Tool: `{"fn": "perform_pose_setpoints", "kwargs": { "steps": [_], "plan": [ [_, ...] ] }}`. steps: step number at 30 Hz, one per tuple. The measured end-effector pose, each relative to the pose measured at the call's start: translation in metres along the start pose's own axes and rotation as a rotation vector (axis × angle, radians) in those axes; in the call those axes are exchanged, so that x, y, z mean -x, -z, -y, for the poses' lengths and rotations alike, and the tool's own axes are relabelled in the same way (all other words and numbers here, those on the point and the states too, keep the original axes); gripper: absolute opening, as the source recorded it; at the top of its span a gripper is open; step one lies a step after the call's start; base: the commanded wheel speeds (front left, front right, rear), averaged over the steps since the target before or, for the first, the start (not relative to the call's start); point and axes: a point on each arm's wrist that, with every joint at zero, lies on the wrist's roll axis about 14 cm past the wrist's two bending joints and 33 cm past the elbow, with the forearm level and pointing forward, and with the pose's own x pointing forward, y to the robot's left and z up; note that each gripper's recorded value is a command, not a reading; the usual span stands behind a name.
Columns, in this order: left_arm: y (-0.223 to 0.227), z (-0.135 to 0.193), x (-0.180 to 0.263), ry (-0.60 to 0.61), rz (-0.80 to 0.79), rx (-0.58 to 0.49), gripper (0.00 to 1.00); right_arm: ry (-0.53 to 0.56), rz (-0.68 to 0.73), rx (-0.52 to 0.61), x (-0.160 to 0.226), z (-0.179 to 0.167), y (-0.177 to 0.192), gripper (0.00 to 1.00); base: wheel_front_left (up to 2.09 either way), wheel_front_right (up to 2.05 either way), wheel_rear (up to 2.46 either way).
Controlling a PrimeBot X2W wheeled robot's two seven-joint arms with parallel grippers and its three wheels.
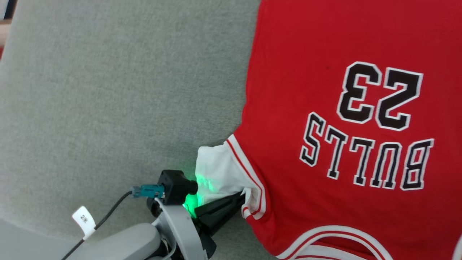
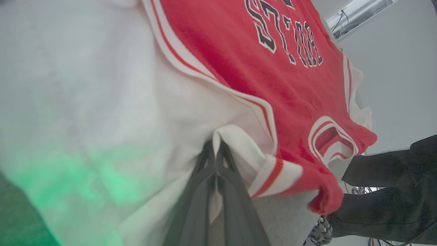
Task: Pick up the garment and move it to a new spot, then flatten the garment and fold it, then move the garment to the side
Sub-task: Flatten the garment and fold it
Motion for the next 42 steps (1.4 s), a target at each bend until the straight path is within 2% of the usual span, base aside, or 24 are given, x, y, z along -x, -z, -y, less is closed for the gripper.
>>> {"fn": "perform_pose_setpoints", "kwargs": {
  "steps": [5,10,11,12,13,20,25,28,34,42],
  "plan": [
    [0.003,-0.003,-0.003,-0.002,-0.002,0.019,0.0,0.009,-0.096,-0.036,-0.034,-0.006,0.009,1.0,0.0,0.0,0.0],
    [0.004,-0.006,-0.005,-0.007,-0.001,0.032,0.0,0.008,-0.123,-0.049,-0.049,-0.011,0.01,1.0,0.0,0.0,0.0],
    [0.004,-0.006,-0.005,-0.006,0.001,0.031,0.0,0.01,-0.124,-0.044,-0.049,-0.012,0.01,0.23,0.0,0.0,0.0],
    [0.003,-0.006,-0.005,-0.005,0.003,0.029,0.0,0.011,-0.122,-0.042,-0.048,-0.012,0.01,0.23,0.0,0.0,0.0],
    [0.003,-0.006,-0.005,-0.005,0.005,0.027,0.0,0.007,-0.116,-0.043,-0.047,-0.013,0.01,0.0,0.0,0.0,0.0],
    [-0.004,-0.005,0.001,-0.013,0.034,0.002,0.0,-0.043,-0.039,-0.034,-0.027,-0.025,0.01,0.0,0.0,0.0,0.0],
    [-0.007,-0.003,0.012,-0.031,0.057,-0.007,0.0,-0.059,-0.025,0.002,0.008,-0.015,0.03,0.0,0.0,0.0,0.0],
    [-0.006,-0.007,0.022,-0.056,0.061,-0.011,0.0,-0.116,-0.01,-0.023,0.032,-0.016,0.046,0.0,0.0,0.0,0.0],
    [-0.009,-0.005,0.026,-0.053,0.079,-0.027,0.0,-0.136,-0.07,-0.046,0.074,0.004,0.117,0.0,0.0,0.0,0.0],
    [-0.019,0.006,0.027,-0.023,0.116,-0.06,0.0,-0.232,-0.181,-0.148,0.114,-0.018,0.244,0.0,0.0,0.0,0.0]
  ]
}}
